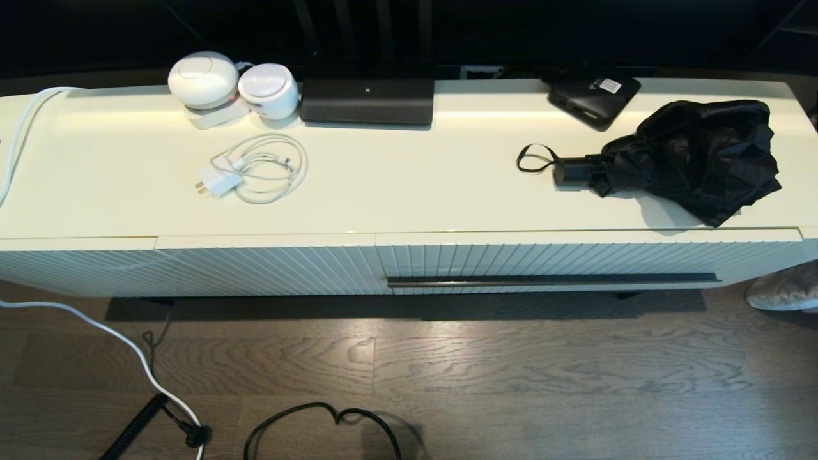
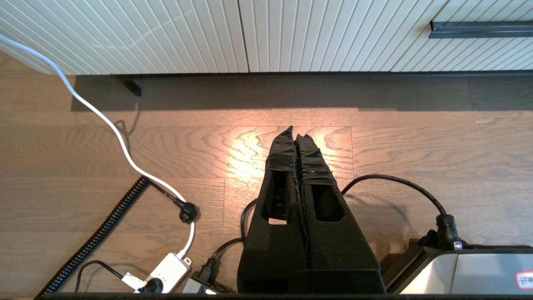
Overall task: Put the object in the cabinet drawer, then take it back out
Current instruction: Open the drawer
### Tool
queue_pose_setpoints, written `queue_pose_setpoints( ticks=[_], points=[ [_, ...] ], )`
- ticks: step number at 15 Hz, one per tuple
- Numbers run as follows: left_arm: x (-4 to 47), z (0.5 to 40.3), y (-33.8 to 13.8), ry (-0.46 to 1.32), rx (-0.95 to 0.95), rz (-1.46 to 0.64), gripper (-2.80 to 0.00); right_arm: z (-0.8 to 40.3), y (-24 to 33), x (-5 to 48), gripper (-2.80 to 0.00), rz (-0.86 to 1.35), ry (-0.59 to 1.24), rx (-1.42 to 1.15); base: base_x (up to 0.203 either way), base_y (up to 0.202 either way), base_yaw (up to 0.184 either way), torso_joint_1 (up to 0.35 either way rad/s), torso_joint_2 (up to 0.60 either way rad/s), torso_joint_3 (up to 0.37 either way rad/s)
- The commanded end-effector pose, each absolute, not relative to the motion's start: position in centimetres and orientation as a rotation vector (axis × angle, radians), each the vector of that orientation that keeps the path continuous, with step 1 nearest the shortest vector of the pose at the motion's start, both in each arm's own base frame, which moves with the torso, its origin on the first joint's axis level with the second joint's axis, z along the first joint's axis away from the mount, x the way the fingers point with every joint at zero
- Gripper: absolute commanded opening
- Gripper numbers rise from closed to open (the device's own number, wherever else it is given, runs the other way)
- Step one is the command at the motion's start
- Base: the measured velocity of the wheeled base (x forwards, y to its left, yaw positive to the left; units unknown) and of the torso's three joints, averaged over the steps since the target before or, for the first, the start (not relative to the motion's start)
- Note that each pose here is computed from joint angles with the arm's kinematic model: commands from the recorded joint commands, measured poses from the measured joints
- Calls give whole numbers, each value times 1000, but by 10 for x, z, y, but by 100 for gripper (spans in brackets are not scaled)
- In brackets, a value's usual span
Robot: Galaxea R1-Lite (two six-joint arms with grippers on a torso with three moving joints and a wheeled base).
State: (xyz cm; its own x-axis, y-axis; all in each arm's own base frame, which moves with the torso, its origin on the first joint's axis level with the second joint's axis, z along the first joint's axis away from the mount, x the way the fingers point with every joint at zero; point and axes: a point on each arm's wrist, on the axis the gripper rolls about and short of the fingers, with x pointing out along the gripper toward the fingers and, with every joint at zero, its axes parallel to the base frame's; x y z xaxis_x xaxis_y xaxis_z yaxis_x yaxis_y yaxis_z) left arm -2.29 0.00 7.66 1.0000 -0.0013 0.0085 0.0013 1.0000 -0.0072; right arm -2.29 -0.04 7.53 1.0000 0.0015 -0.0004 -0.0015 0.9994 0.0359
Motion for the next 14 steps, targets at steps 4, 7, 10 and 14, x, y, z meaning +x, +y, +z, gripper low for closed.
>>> queue_pose_setpoints(
  ticks=[4,7,10,14],
  points=[
    [-23,77,0,-9,-8,-2,-280,75,0,-23,-280,3,-2,35,0,0,0,0,0,0],
    [-23,77,0,-9,-8,-2,-280,75,-1,-23,-280,-8,3,24,0,0,0,0,0,0],
    [-23,77,0,-9,-8,-1,-280,75,-1,-23,-280,-8,-9,15,0,0,0,0,0,0],
    [-23,77,0,-9,-8,-1,-280,128,-1,-42,-280,4,-94,-14,0,0,0,0,0,0]
  ],
)
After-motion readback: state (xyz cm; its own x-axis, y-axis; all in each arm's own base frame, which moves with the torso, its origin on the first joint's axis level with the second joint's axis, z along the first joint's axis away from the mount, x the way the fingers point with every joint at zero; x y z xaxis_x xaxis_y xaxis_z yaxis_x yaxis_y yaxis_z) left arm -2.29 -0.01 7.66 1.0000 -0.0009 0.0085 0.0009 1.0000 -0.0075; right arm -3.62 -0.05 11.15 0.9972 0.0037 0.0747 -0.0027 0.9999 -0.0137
